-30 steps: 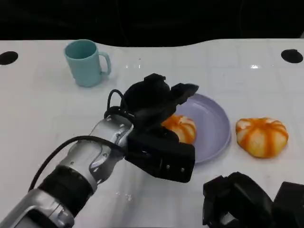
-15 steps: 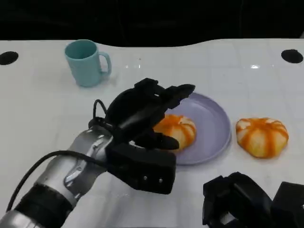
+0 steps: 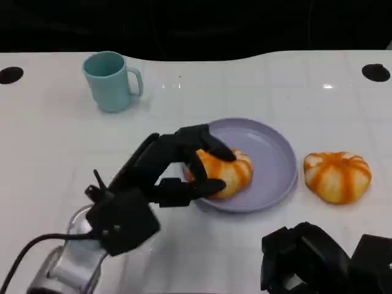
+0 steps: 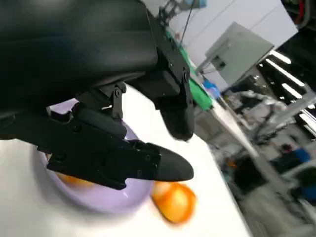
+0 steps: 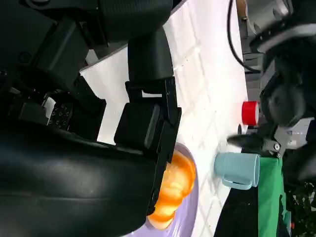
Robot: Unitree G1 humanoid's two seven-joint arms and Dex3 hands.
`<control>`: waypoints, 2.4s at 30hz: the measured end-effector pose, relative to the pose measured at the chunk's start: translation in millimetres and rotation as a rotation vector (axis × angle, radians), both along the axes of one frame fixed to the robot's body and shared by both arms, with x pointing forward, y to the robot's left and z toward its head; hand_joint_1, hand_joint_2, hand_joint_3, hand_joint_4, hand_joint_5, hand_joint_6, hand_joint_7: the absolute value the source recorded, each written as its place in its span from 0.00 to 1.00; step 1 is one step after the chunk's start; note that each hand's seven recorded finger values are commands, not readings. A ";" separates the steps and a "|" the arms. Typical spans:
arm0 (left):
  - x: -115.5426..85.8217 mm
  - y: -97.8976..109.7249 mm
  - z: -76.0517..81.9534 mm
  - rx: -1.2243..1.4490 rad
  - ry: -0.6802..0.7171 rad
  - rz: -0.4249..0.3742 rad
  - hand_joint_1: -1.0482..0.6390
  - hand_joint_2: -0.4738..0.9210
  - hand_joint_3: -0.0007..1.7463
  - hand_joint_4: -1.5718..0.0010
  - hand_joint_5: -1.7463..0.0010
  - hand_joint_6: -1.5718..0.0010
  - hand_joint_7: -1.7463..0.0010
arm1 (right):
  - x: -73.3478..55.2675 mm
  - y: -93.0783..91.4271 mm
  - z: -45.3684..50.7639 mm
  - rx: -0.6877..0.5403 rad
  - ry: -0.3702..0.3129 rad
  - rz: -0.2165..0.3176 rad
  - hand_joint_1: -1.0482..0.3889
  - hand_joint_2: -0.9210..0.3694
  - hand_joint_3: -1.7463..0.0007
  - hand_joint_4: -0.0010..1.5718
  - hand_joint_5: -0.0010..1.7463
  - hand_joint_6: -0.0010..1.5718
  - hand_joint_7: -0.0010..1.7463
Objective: Grasp the bread from the table and place it into the plate.
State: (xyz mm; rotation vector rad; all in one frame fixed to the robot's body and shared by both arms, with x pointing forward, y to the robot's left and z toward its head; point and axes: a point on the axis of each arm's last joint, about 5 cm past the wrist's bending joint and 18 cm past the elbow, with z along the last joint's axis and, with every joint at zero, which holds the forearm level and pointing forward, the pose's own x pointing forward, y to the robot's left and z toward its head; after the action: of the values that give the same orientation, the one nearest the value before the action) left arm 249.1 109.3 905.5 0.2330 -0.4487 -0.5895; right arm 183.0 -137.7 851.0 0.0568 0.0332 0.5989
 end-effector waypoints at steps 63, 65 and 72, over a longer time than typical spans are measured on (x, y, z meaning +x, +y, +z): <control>-63.1 36.9 -57.0 -0.536 0.686 -0.260 0.18 0.99 0.06 0.40 0.00 0.51 0.01 | 0.4 -2.5 0.2 0.021 0.005 0.009 0.00 0.62 0.31 0.99 0.72 1.00 0.54; -62.8 37.2 -56.7 -0.534 0.684 -0.259 0.18 0.98 0.05 0.40 0.00 0.51 0.01 | 0.6 -2.5 0.3 0.021 0.004 0.009 0.00 0.64 0.29 0.99 0.72 1.00 0.54; -61.6 37.8 -55.8 -0.532 0.678 -0.256 0.18 0.99 0.05 0.40 0.00 0.52 0.01 | 1.8 -2.5 0.2 0.019 -0.001 0.010 0.00 0.61 0.30 0.99 0.72 1.00 0.54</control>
State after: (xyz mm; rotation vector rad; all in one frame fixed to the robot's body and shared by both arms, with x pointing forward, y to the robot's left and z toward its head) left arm 187.5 147.1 849.7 -0.5323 0.0382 -0.7337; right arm 184.8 -140.2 851.2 0.0743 0.0270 0.6092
